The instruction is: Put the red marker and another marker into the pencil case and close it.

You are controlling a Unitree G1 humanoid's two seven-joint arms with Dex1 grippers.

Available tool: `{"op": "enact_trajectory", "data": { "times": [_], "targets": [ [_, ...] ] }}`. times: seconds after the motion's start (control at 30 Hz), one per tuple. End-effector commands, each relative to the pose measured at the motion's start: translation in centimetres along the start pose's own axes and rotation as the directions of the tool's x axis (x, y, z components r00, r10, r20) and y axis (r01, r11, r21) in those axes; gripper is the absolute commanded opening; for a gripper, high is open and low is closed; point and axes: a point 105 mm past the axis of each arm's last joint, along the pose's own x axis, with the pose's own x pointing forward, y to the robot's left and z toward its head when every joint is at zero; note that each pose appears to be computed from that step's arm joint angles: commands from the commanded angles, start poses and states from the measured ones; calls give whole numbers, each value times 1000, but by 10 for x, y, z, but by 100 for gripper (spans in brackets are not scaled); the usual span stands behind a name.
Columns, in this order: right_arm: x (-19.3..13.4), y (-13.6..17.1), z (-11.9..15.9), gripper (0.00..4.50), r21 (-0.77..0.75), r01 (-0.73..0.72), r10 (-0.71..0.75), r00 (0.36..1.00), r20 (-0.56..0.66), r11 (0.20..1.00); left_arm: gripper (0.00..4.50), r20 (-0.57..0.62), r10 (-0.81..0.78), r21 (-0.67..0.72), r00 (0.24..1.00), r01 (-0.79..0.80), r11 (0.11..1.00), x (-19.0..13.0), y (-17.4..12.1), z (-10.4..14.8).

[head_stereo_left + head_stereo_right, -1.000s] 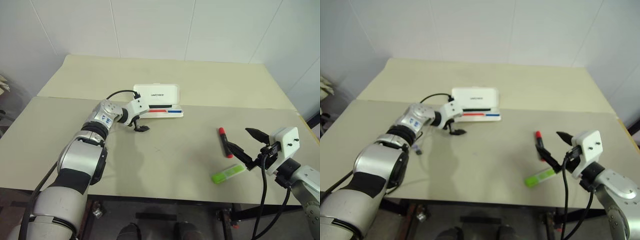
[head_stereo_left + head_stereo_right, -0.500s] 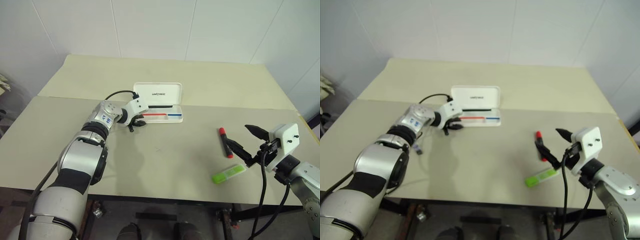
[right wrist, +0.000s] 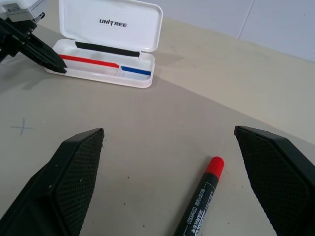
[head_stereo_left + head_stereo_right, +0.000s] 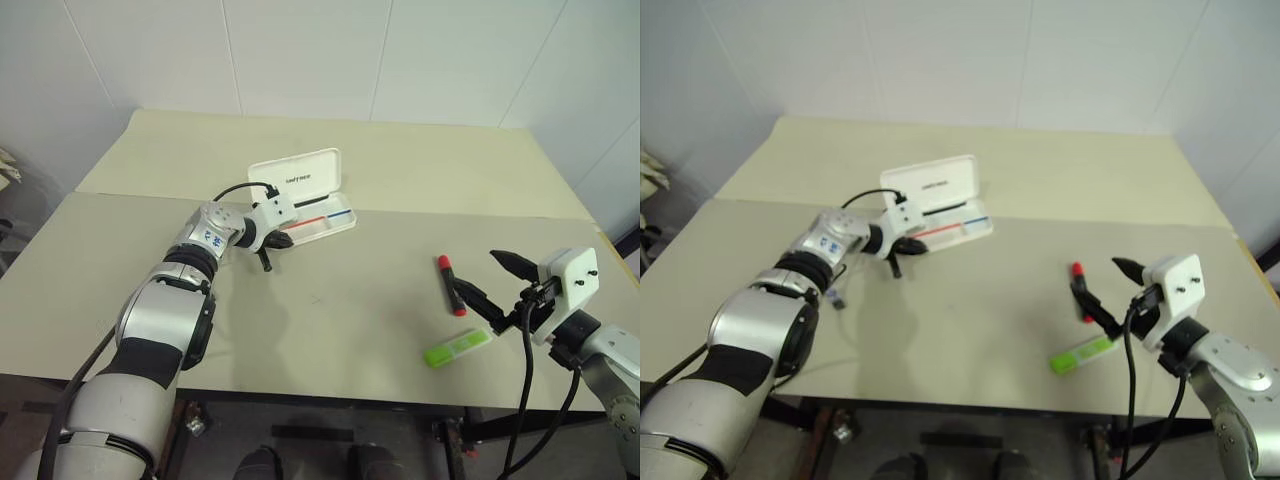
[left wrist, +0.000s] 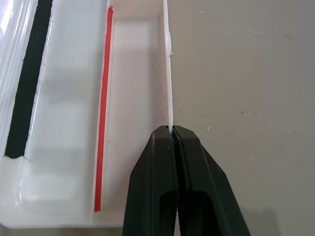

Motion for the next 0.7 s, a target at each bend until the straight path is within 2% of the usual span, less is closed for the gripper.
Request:
{"op": "enact_trajectory", "data": {
  "times": [0.03, 0.17, 0.4, 0.7],
  "targets": [
    [-3, -5, 13, 450, -34, 16, -15, 999, 33, 999, 1, 79, 1, 20, 997, -3, 1000, -8, 6, 14],
    [-2, -4, 14, 450, -38, 6, -5, 999, 36, 999, 1, 114, -41, 36, 993, 37, 999, -14, 4, 19],
    [-1, 0, 18, 450, -62, -65, 68, 997, 47, 996, 1, 202, -208, 105, 957, 190, 976, -35, -6, 23],
    [-6, 15, 20, 450, -84, -348, 350, 936, 13, 934, 1, 223, -373, 221, 901, 326, 919, -59, -24, 10]
  ]
}}
